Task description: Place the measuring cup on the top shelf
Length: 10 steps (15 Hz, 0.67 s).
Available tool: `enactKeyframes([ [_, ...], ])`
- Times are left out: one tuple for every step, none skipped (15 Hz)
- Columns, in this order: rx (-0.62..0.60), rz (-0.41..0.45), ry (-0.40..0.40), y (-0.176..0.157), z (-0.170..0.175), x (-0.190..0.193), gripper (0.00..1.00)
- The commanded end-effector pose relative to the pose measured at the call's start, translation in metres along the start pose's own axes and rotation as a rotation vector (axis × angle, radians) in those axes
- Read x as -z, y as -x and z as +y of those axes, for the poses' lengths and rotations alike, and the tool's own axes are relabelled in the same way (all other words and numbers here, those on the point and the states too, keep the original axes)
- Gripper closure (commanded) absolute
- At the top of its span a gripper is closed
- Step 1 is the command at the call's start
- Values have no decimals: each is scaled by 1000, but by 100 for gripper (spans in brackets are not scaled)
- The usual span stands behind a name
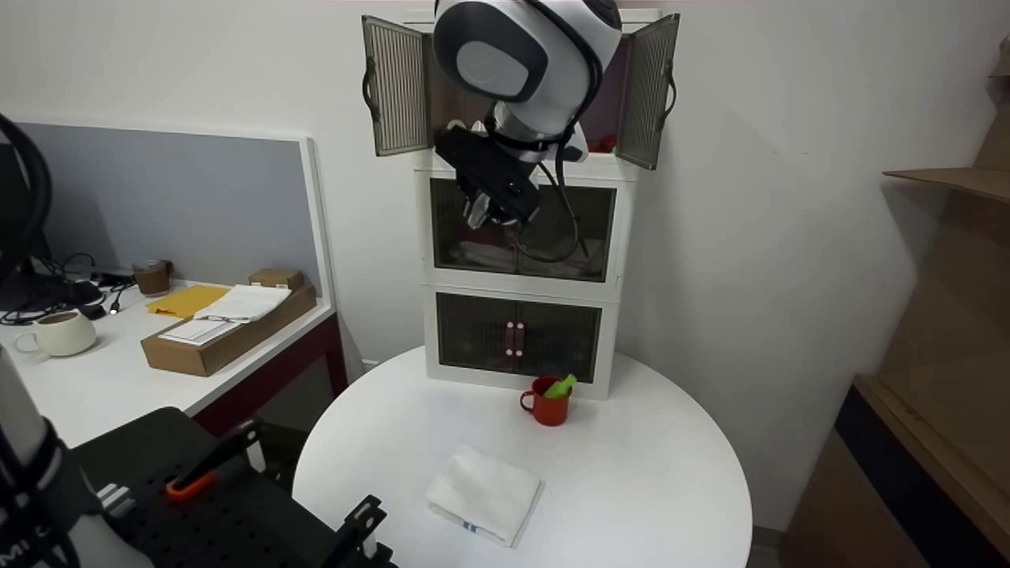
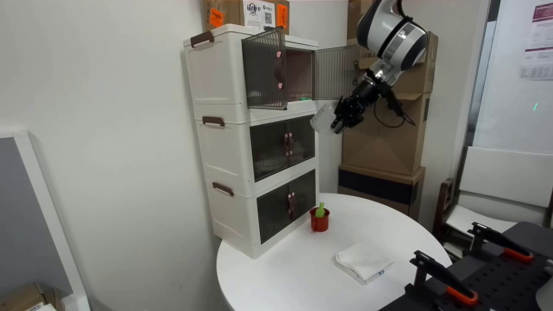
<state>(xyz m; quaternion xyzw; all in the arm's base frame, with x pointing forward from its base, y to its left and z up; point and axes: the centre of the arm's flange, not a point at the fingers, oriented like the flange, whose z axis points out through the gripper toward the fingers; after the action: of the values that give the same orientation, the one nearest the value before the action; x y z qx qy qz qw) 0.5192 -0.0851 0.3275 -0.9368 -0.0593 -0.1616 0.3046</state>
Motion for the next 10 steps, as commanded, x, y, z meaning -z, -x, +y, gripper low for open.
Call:
enactKeyframes([
  [-10, -10, -8, -1, 3, -2, 94],
  [-16, 1, -4, -3, 4, -2, 94],
  [-12, 6, -1, -6, 3, -1, 94],
  [-6, 10, 2, -10, 1, 0, 94],
  [5, 8, 0, -13, -1, 0, 94],
  [20, 11, 4, -17, -6, 1, 94],
  [35, 7, 3, -21, -10, 1, 94],
  [48, 5, -1, -26, -14, 2, 94],
  [63, 5, -5, -33, -18, 4, 94],
  [74, 11, -7, -41, -23, 6, 94],
])
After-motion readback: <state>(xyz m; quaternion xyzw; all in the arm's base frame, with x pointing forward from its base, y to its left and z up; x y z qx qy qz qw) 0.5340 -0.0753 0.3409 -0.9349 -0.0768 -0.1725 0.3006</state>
